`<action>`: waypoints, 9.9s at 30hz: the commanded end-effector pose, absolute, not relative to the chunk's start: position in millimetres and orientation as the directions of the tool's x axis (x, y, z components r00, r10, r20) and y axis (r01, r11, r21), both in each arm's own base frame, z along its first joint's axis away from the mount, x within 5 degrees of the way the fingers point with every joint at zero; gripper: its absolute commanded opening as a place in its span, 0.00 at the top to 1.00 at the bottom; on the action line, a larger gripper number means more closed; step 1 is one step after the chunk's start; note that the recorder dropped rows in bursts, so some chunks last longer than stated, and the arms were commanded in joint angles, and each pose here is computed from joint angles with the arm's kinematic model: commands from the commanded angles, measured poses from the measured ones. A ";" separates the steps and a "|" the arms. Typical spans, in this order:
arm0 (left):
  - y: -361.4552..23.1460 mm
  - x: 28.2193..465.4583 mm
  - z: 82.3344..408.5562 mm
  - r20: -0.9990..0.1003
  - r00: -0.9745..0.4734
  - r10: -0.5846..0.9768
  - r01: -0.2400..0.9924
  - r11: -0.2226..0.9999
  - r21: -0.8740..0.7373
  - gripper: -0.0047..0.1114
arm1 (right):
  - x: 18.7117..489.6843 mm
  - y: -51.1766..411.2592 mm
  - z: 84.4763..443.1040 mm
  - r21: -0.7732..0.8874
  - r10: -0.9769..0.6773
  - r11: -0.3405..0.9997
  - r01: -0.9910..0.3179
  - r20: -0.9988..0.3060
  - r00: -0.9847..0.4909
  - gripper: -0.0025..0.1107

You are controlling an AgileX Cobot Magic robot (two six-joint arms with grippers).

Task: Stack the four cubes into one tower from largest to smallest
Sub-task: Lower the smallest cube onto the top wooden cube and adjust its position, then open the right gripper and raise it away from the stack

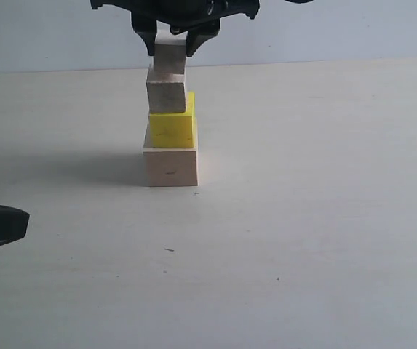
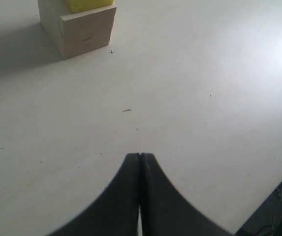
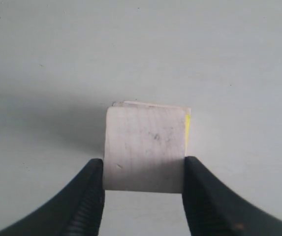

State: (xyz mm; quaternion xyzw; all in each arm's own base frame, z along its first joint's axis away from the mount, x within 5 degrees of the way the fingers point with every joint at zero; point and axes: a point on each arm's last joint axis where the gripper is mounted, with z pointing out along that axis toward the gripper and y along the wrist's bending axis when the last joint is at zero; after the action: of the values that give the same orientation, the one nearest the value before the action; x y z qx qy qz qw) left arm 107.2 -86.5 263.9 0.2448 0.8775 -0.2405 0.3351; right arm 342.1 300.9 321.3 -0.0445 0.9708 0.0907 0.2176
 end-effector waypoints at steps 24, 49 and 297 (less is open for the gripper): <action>-87.4 105.7 266.1 -0.711 -0.654 0.258 0.593 0.759 -0.270 0.96 | 343.3 303.4 319.3 0.164 -0.044 0.978 -0.127 -0.432 -0.901 0.72; -87.4 105.7 266.1 -0.711 -0.653 0.259 0.594 0.758 -0.269 0.96 | 341.9 305.0 319.1 0.205 0.011 0.975 -0.080 -0.408 -0.913 0.50; -82.3 109.1 264.3 -0.724 -0.608 0.326 0.612 0.773 -0.165 0.96 | 400.5 138.6 368.4 0.137 -0.057 0.980 -0.145 -0.506 -0.860 0.98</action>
State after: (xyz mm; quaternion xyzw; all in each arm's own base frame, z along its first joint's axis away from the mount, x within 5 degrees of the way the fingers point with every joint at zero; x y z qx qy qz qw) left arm 109.1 -82.7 262.0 0.2678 0.8766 -0.2051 0.3431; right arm 387.6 134.5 401.2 -0.0371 0.9471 0.0453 0.3156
